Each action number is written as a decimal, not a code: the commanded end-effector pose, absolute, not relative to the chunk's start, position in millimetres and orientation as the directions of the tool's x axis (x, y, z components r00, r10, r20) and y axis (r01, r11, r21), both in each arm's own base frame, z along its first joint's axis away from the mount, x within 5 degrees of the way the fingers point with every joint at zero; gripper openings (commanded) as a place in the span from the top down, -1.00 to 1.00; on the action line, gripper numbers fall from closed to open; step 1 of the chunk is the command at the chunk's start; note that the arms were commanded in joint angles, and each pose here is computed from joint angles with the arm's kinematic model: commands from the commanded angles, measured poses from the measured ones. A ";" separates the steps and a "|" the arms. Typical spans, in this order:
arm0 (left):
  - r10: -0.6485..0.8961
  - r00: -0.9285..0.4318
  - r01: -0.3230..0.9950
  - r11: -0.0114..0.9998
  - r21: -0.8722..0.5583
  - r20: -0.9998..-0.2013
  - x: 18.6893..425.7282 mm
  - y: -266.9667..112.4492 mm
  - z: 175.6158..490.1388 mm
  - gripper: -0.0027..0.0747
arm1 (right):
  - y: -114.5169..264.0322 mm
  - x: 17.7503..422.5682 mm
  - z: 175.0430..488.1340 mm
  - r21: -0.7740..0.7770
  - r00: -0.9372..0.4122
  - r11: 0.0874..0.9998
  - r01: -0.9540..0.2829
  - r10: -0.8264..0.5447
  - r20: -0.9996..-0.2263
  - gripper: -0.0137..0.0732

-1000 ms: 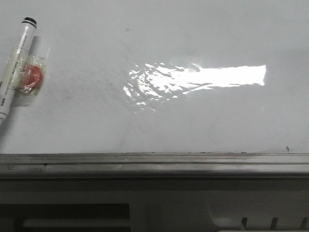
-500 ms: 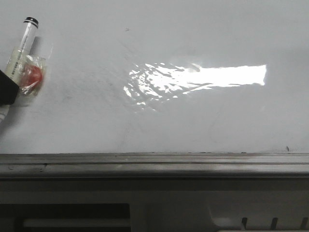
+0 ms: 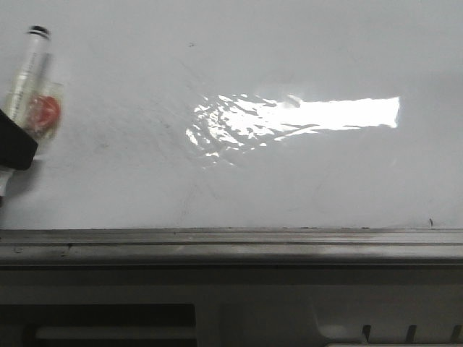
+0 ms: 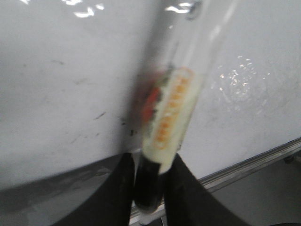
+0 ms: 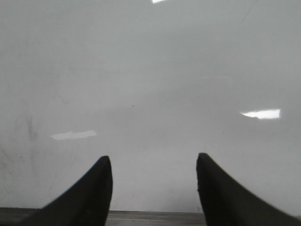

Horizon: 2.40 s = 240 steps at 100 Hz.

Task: Write number 9 on whiteboard

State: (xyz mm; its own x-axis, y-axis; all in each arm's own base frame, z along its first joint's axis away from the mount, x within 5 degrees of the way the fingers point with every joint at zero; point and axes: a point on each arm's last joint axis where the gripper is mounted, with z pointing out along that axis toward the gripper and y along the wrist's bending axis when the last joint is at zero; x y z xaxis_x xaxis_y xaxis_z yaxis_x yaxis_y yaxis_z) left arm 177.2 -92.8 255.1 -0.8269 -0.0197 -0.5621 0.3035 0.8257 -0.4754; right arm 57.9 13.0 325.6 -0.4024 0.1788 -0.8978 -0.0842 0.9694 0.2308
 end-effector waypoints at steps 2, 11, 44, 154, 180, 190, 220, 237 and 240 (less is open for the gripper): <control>-0.063 -0.781 0.299 0.835 -0.461 -0.621 186.0 -92.3 264.0 0.97 | 12.7 62.1 339.2 0.227 -0.321 0.969 -0.096 0.185 -0.929 -0.12; -0.056 -0.775 0.308 0.836 -0.454 -0.629 186.3 -92.3 264.2 0.98 | 12.7 62.1 339.2 0.227 -0.321 0.969 -0.096 0.185 -0.929 -0.12; 0.147 -0.657 0.640 0.626 -0.445 -0.739 161.4 -108.9 284.8 0.98 | 29.3 58.1 340.8 0.150 -0.311 0.938 -0.314 0.048 -0.949 -0.12; 0.370 -0.105 0.990 0.129 -0.061 -0.923 106.6 -162.6 299.7 0.98 | 126.1 106.8 351.4 0.068 -0.163 0.390 -0.918 -0.216 -0.963 -0.13; 0.372 -0.095 0.991 0.123 -0.052 -0.923 106.2 -162.8 299.7 0.98 | 155.7 126.0 348.8 0.045 -0.151 0.408 -0.912 -0.232 -0.961 -0.13; 0.372 -0.095 0.991 0.123 -0.052 -0.923 106.2 -162.8 299.7 0.98 | 165.3 130.1 346.3 0.051 -0.159 0.393 -0.918 -0.248 -0.956 -0.13; 0.373 -0.095 0.993 0.106 -0.059 -0.923 104.6 -163.0 299.6 0.98 | 181.8 141.4 346.7 0.064 -0.175 0.387 -0.920 -0.257 -0.951 -0.13; 0.373 -0.095 0.993 0.106 -0.059 -0.923 104.6 -163.0 299.6 0.98 | 184.2 142.7 344.2 0.082 -0.192 0.381 -0.921 -0.260 -0.946 -0.13; 0.373 -0.095 0.993 0.106 -0.059 -0.923 104.6 -163.0 299.6 0.98 | 184.5 142.9 343.9 0.084 -0.194 0.381 -0.921 -0.259 -0.946 -0.12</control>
